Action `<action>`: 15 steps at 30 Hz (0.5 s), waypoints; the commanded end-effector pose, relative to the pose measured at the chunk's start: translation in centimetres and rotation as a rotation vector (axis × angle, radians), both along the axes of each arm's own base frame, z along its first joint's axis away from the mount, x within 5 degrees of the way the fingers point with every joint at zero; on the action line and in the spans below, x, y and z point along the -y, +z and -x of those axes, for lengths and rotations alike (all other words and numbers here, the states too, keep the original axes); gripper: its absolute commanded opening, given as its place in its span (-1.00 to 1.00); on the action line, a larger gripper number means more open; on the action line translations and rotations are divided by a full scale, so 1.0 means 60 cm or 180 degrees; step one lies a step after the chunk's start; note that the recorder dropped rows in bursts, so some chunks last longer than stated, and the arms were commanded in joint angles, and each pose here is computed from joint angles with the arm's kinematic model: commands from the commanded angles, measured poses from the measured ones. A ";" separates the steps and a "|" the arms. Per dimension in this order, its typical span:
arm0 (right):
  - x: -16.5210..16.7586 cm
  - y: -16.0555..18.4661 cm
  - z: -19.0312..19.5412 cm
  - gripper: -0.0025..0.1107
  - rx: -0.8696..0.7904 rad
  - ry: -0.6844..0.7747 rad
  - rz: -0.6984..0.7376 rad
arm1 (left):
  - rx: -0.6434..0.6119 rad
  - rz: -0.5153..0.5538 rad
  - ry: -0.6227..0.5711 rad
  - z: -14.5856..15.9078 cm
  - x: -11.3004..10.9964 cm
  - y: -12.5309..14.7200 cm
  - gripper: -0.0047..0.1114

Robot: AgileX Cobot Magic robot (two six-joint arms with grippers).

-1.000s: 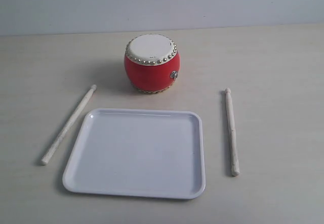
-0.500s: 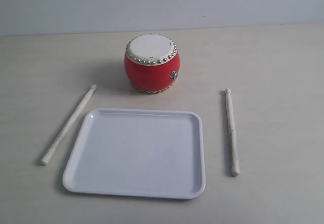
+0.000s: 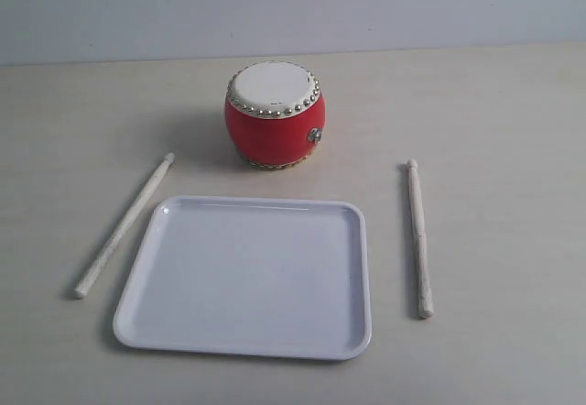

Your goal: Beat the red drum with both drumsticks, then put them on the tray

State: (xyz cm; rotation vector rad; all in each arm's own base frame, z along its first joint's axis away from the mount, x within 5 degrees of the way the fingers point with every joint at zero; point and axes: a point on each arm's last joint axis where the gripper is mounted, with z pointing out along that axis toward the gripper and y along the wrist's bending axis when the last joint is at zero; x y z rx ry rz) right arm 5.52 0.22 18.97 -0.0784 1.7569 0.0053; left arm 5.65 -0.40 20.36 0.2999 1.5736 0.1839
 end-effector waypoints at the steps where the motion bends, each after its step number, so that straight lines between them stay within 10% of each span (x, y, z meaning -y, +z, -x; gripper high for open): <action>1: 0.001 -0.001 0.000 -0.96 0.0021 -0.0015 0.0013 | 0.0734 0.0060 0.0003 0.003 0.000 0.033 -0.92; 15: 0.001 -0.001 0.000 -0.96 0.0021 -0.0015 0.0013 | 0.1062 0.0114 0.0002 0.007 -0.001 0.049 -0.92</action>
